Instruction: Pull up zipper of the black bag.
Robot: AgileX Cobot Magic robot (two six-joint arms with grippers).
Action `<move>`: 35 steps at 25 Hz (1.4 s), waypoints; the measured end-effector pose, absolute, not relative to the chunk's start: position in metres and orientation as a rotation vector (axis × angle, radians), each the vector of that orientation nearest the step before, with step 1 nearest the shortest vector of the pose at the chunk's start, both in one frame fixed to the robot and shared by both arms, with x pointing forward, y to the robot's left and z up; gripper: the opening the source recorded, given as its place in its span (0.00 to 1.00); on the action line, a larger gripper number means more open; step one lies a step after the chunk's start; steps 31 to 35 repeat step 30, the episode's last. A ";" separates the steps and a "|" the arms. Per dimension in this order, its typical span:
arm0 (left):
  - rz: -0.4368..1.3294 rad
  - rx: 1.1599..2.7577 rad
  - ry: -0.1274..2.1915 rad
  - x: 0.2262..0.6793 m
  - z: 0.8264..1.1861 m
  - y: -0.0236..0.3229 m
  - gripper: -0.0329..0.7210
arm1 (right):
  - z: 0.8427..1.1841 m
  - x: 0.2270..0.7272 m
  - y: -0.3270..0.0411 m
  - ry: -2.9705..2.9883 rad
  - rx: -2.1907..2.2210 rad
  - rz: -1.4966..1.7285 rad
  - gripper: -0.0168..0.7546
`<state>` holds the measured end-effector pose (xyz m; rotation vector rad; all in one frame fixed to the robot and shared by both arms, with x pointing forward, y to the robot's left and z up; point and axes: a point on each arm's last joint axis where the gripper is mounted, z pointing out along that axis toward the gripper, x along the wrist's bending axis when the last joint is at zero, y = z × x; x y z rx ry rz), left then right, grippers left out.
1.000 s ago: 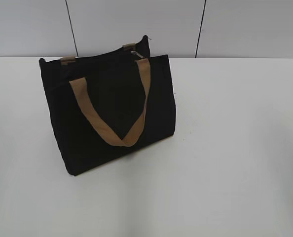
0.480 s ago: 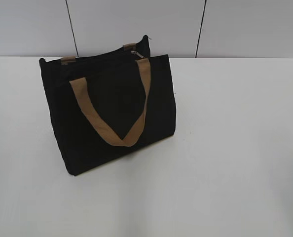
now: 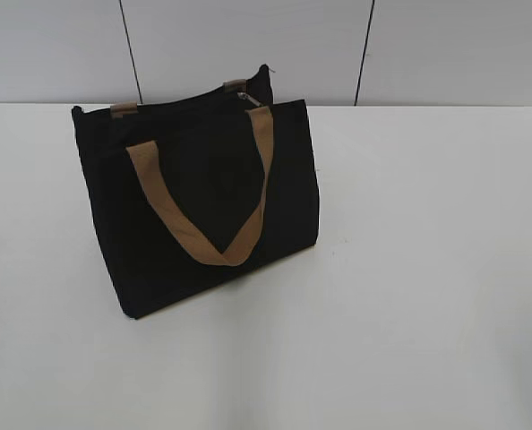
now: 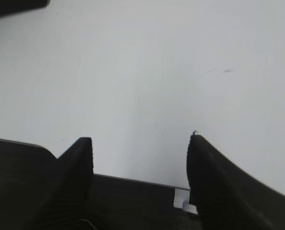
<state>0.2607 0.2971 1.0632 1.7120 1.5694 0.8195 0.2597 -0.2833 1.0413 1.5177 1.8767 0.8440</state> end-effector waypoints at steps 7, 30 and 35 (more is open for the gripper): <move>0.953 1.580 1.441 0.228 1.064 0.298 0.76 | 1.042 0.240 -0.281 1.777 1.414 0.914 0.63; 0.955 1.524 1.507 0.228 1.063 0.302 0.76 | 1.042 0.235 -0.279 1.750 1.404 0.960 0.63; 0.955 1.524 1.507 0.228 1.063 0.302 0.76 | 1.042 0.235 -0.279 1.750 1.404 0.960 0.63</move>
